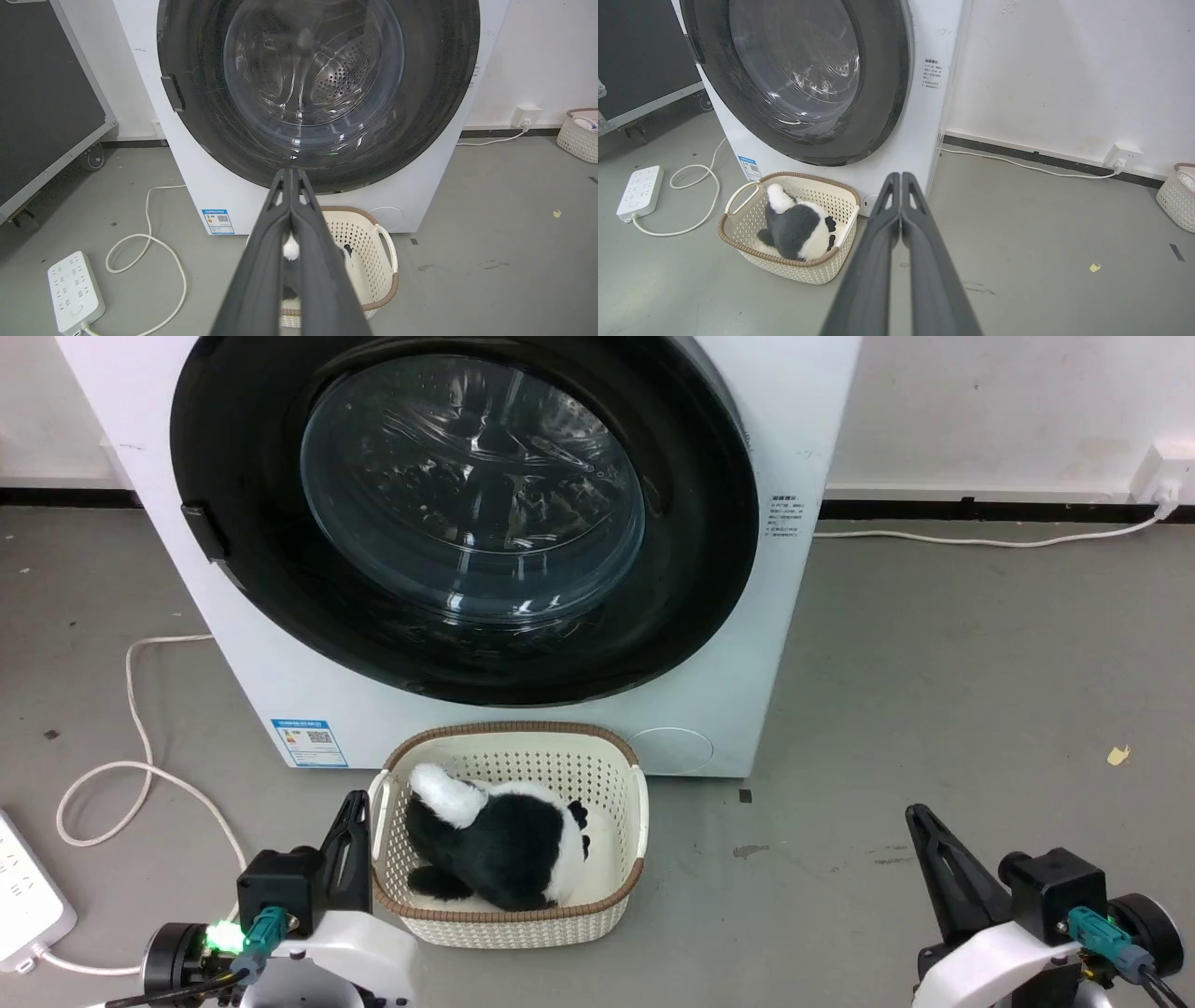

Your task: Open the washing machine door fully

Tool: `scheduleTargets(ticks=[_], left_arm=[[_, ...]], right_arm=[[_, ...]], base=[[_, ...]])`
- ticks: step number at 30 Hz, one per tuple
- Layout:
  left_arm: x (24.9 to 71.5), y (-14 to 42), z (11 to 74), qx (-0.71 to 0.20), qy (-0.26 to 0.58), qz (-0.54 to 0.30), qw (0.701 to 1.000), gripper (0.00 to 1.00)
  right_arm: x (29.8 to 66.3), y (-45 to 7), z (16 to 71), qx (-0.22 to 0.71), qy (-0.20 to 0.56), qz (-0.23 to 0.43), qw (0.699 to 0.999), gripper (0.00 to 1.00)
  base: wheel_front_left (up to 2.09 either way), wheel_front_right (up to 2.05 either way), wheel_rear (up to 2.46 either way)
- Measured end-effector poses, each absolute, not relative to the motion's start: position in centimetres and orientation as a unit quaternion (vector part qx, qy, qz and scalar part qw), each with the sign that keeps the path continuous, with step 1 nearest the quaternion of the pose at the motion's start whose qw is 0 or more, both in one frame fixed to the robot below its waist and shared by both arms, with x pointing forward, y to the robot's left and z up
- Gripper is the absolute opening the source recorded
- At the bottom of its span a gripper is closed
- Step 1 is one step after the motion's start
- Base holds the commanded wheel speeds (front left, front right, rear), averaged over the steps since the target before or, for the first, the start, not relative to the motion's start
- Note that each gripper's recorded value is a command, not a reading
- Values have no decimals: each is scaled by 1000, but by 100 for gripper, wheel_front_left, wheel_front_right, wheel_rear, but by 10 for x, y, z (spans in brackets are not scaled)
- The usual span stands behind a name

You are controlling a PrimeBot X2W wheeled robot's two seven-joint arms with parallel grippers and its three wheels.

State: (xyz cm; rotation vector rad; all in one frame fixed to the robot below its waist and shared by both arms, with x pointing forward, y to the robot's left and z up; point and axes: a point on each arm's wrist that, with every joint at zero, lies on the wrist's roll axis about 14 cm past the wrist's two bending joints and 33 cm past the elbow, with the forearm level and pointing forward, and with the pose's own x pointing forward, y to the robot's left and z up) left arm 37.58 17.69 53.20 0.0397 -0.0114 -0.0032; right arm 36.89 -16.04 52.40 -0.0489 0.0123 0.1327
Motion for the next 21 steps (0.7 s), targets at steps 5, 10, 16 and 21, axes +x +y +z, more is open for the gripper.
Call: scheduleTargets(ticks=[5,10,16,21], left_arm=[[376,177,532,20,-6,-2,1000,0],[376,177,532,19,-6,-2,1000,100],[376,176,532,19,-5,-3,1000,100],[376,173,532,18,-9,-6,1000,100]], right_arm=[[369,-161,524,-24,6,66,998,0],[369,-160,524,-24,6,66,997,100],[369,-160,524,-24,6,66,997,100],[369,-161,525,-22,2,66,998,100]], base=[[0,0,0],[0,0,0],[0,0,0],[0,0,0]])
